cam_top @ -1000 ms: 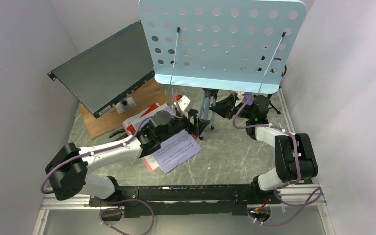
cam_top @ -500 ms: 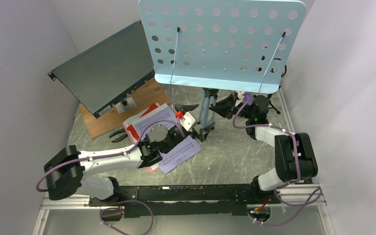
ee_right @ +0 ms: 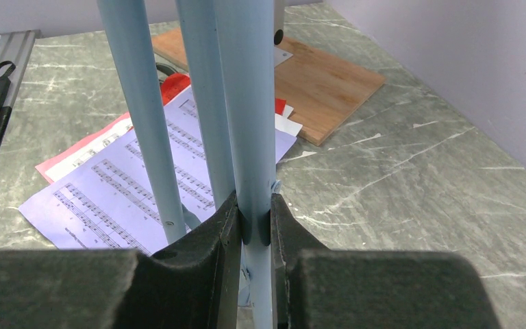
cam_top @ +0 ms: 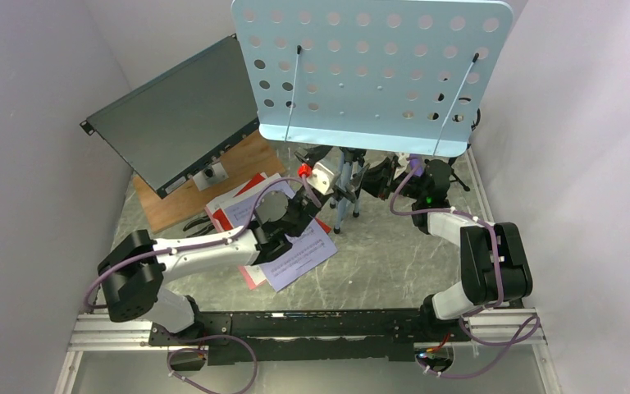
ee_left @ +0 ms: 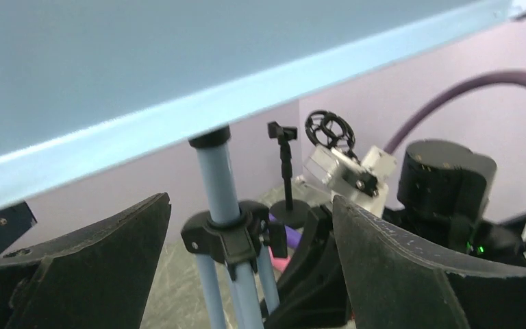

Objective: Pack up the instrument practice props
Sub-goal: Close the music stand at the center of the board.

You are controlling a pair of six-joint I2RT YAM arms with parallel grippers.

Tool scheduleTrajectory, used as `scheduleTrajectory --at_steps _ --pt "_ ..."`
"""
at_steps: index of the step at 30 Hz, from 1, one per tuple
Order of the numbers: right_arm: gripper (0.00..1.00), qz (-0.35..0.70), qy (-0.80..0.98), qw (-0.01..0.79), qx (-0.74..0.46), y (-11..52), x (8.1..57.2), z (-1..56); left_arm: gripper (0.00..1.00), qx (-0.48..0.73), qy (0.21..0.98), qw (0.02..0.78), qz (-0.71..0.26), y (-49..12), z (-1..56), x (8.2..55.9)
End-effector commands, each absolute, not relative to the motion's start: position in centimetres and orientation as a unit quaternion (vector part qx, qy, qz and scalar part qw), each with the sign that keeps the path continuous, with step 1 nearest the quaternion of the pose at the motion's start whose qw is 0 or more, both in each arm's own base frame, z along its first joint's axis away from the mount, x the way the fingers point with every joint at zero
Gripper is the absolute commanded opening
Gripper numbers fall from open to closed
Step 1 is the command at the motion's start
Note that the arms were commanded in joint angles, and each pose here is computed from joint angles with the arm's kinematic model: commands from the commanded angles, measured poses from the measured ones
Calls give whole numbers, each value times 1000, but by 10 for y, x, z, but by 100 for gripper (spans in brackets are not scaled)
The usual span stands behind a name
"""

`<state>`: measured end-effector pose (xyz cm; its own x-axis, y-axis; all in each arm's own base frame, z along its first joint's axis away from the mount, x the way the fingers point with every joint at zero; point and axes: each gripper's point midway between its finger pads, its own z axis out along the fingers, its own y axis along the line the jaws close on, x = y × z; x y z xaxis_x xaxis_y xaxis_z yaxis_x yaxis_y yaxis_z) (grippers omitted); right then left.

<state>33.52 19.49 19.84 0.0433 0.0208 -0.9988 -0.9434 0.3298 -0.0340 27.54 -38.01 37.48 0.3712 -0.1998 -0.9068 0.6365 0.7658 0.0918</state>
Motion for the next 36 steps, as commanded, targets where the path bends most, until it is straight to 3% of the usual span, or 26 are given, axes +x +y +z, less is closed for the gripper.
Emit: scheduleTrajectory --at_steps 1,7,30,36 --pt "0 407 570 591 -400 191 342 199 91 153 466 832 -260 -369 411 288" --pt "0 407 569 591 -401 191 342 200 78 122 470 836 -256 -374 414 303" --pt "0 404 566 596 -403 191 342 203 48 74 482 837 -247 -383 412 333" --pt "0 401 566 599 -401 190 343 205 46 74 486 834 -248 -387 407 336"
